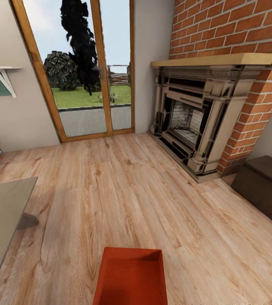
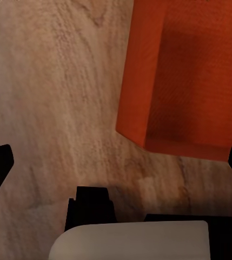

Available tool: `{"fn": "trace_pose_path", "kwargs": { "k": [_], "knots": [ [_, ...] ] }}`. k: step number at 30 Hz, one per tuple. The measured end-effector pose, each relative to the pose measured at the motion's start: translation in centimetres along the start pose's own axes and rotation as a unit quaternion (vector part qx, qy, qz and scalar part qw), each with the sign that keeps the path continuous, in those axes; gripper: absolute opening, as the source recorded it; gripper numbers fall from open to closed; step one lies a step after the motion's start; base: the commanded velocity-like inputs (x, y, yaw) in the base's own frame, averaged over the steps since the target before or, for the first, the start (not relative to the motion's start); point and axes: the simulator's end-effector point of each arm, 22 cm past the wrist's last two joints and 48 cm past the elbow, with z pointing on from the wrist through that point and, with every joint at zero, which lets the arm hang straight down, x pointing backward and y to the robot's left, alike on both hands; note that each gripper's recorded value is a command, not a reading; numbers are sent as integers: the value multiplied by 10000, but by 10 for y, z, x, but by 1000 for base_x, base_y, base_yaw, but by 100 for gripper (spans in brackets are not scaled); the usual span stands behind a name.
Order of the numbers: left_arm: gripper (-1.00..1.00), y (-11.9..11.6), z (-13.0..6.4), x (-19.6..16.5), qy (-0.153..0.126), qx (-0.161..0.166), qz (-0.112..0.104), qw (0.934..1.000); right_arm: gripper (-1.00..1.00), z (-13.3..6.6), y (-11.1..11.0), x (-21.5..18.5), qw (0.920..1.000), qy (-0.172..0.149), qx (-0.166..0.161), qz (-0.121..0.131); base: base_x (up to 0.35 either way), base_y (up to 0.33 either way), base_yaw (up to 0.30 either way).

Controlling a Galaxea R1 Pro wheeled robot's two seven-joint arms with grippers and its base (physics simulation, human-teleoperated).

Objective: Move the two storage containers from the living room to the garage. In the garage, place one container on the floor and stack the other container on top of it (either order is fine).

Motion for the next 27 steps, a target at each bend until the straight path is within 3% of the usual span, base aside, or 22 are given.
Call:
{"fn": "trace_pose_path", "kwargs": {
  "k": [14,27],
  "knots": [
    [100,0,0,0,0,0,1,10000,100,0,0,0,10000,0,-6,1,27,22,-87],
    [100,0,0,0,1,0,0,10000,100,0,0,0,10000,-1,-7,0,57,26,-15]
  ]
}}
